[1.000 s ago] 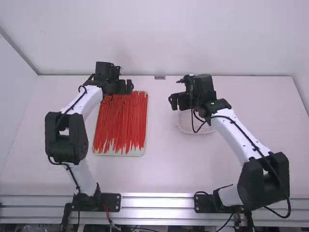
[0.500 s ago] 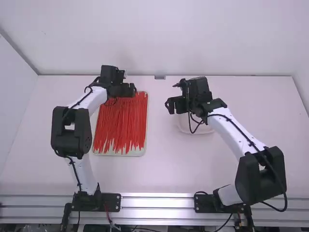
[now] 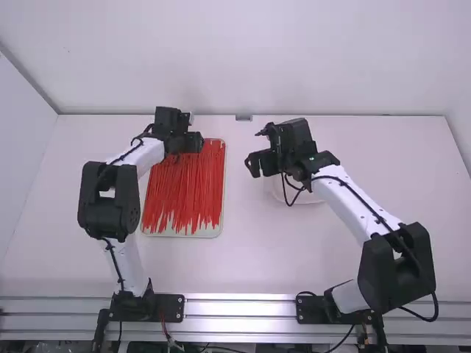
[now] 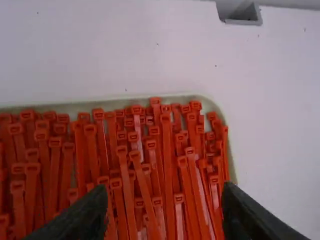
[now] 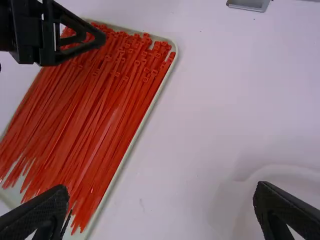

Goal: Fasten the cable tie

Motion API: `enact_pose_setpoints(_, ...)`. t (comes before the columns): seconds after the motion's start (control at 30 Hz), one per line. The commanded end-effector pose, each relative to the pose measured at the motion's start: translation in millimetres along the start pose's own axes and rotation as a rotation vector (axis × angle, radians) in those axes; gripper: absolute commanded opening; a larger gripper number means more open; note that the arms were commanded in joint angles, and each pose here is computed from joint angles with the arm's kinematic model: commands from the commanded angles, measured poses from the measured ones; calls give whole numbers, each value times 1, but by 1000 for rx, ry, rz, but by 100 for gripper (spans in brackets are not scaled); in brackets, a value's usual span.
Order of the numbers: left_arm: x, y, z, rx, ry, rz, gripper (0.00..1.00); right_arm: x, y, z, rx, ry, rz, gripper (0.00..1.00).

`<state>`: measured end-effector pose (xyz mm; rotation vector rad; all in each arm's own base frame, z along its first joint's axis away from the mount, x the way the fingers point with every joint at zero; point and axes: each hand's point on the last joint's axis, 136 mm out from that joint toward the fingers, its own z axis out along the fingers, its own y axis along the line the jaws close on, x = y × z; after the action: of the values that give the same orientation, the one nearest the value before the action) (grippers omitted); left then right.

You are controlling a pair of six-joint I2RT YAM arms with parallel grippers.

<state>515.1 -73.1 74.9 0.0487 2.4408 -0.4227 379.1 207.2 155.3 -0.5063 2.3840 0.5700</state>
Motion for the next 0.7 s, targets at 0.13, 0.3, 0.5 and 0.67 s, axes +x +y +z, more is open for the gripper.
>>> enact_pose_setpoints(0.13,12,-1,6,7,24,-5,57,-10,1,-2,-6,-18,-33,99)
enact_pose_setpoints(0.3,17,8,8,-38,24,-7,58,-9,1,-2,-5,-14,-31,99)
enact_pose_setpoints(0.5,18,9,9,-50,25,-3,57,-7,1,-2,-5,-8,-30,98)
enact_pose_setpoints(0.67,18,12,9,-65,25,-4,58,-8,1,-2,-5,-9,-29,98)
